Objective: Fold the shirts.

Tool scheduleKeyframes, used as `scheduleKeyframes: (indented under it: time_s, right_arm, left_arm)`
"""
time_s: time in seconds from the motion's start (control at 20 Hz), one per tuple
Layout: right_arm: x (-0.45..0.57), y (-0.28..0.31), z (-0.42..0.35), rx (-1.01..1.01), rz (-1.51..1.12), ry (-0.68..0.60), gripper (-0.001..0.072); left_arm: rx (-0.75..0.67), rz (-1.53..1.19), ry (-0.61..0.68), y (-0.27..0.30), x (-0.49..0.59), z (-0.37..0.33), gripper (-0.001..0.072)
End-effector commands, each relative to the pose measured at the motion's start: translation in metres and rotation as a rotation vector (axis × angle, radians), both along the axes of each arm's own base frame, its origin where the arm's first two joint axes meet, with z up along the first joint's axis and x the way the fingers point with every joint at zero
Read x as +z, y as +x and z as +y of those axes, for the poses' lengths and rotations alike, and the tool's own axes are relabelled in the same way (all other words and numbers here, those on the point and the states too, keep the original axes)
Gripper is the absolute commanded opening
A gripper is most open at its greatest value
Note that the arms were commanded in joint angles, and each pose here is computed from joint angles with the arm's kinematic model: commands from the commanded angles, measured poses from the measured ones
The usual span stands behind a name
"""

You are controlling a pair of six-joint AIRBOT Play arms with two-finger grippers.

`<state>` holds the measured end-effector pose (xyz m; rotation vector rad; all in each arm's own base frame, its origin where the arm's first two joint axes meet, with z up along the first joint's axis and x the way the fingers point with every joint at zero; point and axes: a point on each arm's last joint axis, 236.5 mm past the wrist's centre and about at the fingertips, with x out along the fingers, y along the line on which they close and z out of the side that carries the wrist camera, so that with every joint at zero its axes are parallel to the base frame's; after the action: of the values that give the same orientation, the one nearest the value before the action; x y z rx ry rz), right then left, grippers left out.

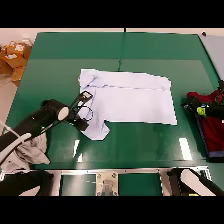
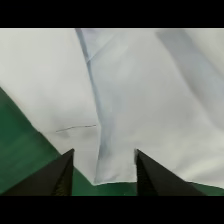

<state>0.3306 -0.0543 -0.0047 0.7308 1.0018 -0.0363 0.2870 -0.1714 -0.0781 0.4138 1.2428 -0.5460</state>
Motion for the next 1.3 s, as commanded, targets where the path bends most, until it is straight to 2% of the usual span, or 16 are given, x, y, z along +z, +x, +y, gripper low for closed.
scheduleKeyframes:
  time_s: [0.0, 0.4, 0.6, 0.75, 1.25]
  right_arm:
    - [0.001, 0.002, -0.001, -0.005, -0.008, -0.005, 0.0010]
    - [0.001, 0.002, -0.002, -0.007, -0.010, -0.008, 0.0010]
    - [0.001, 0.002, -0.002, -0.007, -0.010, -0.008, 0.0011]
    - [0.001, 0.002, -0.002, -0.007, -0.010, -0.008, 0.0010]
    - [0.001, 0.002, -0.002, -0.008, -0.011, -0.008, 0.0010]
  left_arm:
    - [-0.046, -0.027, 0.059, 0.008, -0.014, 0.006, 0.0350]
    - [-0.093, -0.090, 0.144, 0.021, -0.013, 0.019, 0.0348]
    - [-0.210, -0.151, 0.178, 0.015, -0.009, -0.007, 0.0348]
    - [-0.183, -0.230, 0.250, 0.032, -0.001, 0.006, 0.0348]
    - [-0.150, -0.223, 0.150, 0.029, -0.003, -0.014, 0.0349]
